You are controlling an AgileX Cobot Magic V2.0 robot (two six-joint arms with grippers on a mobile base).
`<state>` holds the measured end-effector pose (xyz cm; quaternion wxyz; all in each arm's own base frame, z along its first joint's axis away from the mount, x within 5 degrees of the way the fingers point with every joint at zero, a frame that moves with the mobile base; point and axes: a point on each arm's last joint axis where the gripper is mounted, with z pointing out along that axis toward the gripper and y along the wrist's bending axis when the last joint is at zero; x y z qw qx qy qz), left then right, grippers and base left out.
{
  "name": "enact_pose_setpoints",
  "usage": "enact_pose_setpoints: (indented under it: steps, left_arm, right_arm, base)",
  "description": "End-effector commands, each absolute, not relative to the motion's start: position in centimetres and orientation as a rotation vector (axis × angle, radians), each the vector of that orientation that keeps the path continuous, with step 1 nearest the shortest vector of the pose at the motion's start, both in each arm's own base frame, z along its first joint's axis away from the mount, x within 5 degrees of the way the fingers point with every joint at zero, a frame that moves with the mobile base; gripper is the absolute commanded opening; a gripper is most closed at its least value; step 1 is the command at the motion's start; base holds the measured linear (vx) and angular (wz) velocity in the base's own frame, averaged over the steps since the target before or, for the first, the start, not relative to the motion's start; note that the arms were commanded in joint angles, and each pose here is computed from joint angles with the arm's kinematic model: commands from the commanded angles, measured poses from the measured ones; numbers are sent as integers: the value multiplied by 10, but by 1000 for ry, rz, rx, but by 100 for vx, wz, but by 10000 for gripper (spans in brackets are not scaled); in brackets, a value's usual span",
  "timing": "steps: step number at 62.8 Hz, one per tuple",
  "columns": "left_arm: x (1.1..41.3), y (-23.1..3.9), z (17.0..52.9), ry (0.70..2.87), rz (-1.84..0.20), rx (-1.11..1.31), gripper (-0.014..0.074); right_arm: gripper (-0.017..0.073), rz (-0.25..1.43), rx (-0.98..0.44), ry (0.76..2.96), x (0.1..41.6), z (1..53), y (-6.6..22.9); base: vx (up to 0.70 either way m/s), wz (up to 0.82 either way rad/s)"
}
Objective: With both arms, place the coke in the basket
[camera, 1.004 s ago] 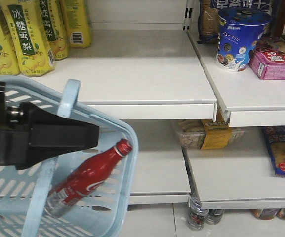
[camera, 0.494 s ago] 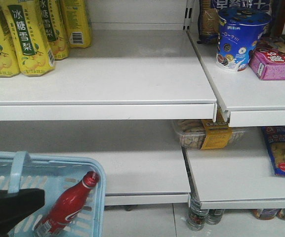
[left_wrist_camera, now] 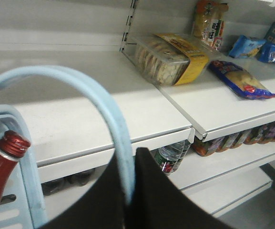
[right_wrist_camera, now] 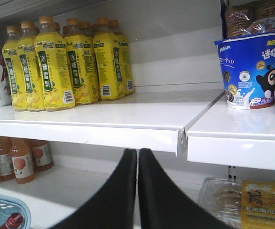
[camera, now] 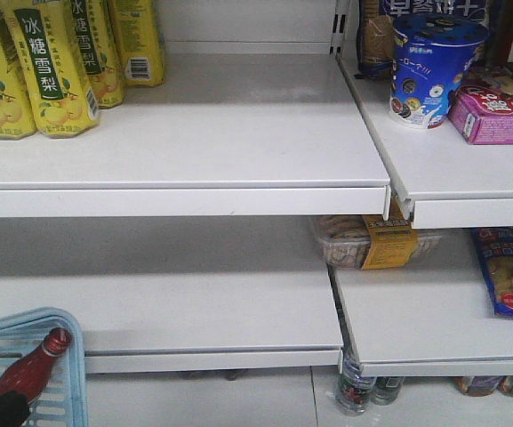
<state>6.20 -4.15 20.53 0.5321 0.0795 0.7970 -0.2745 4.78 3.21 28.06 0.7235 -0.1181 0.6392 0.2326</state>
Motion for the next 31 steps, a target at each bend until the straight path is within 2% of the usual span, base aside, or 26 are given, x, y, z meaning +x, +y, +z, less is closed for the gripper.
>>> enact_pose_setpoints:
  steps: [1,13,31]
  left_arm:
    - [65,-36,216,1701,-624,155,-6]
    - [60,-33,198,1709,-641,126,-6]
    - [52,-27,202,1595,-538,229,-6]
  right_arm:
    - [-5,474,-259,1393,48,288,30]
    - [-5,474,-259,1393,48,288,30]
    - [-5,474,-260,1393,48,288,30]
  base:
    - [0,0]
    - [0,0]
    - [0,0]
